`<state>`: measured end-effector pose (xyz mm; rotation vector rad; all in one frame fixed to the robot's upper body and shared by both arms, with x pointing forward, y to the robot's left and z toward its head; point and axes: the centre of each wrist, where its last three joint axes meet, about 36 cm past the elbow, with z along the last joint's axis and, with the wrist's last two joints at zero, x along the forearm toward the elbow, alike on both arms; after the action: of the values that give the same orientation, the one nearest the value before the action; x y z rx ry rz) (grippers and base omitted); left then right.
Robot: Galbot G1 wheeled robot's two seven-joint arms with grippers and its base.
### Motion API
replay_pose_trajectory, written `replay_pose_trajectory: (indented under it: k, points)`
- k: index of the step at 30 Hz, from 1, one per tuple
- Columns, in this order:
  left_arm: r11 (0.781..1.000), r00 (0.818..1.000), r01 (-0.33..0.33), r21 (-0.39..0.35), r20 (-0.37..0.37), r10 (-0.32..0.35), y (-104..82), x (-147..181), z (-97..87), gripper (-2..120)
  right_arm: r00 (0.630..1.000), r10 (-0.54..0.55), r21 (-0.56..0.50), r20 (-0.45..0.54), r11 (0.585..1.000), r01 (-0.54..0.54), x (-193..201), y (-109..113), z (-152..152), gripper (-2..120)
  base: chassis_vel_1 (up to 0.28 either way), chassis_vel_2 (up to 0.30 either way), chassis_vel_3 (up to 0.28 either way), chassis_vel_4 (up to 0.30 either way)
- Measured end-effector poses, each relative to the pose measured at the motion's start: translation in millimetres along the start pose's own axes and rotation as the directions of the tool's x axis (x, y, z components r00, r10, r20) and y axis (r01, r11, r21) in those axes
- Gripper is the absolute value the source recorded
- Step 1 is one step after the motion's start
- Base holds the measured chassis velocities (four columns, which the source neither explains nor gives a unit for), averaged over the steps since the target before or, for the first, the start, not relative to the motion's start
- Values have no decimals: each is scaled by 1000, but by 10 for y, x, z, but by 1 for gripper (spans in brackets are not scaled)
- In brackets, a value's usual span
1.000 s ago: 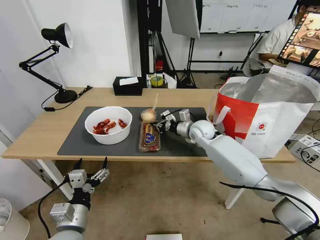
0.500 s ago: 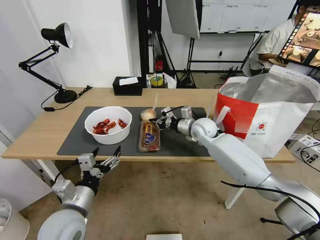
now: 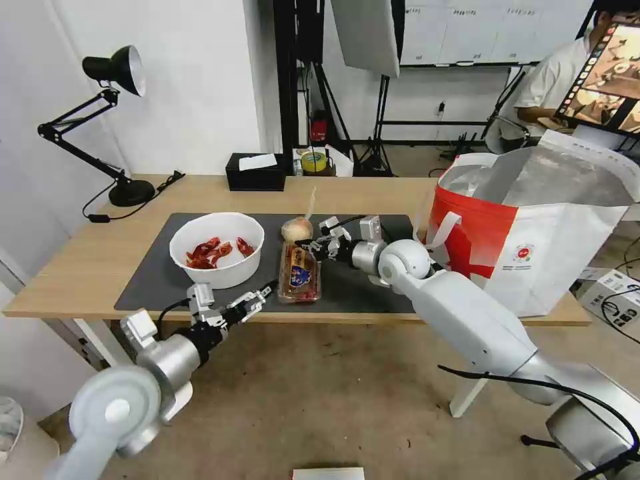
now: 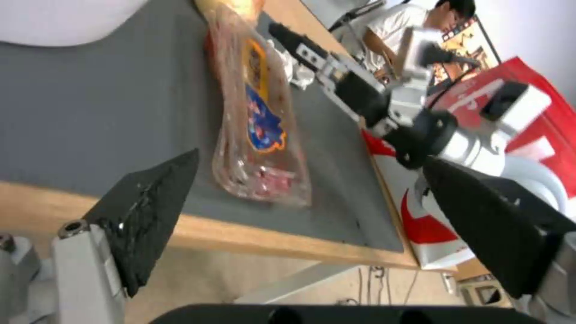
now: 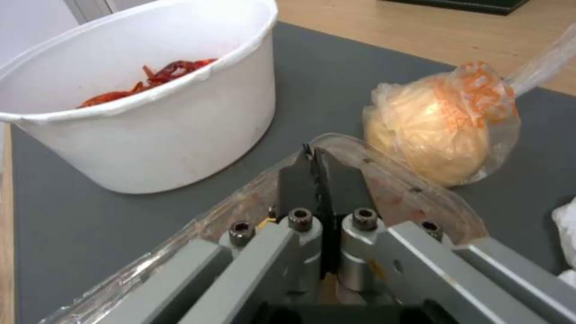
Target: Pick up the trash from the table and place it into the takeout bag.
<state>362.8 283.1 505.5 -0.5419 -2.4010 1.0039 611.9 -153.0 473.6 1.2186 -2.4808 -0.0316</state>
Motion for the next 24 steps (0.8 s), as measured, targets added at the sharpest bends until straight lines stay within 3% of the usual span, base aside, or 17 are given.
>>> replay_pose_trajectory:
  k: [5,9,24]
  points:
    - [1000,999,-1,23,-38,2,192,-226,-232,100,1000,5,-4,3,1000,-5,13,-18,5,0,0,0,0,0]
    - [1000,999,-6,21,-46,7,247,-314,-316,100,1000,7,-5,6,1000,-7,16,-25,1,0,0,0,0,0]
    - [999,996,-21,36,-92,25,295,-550,-266,100,1000,12,-6,17,1000,-12,63,-41,-5,0,0,0,0,0]
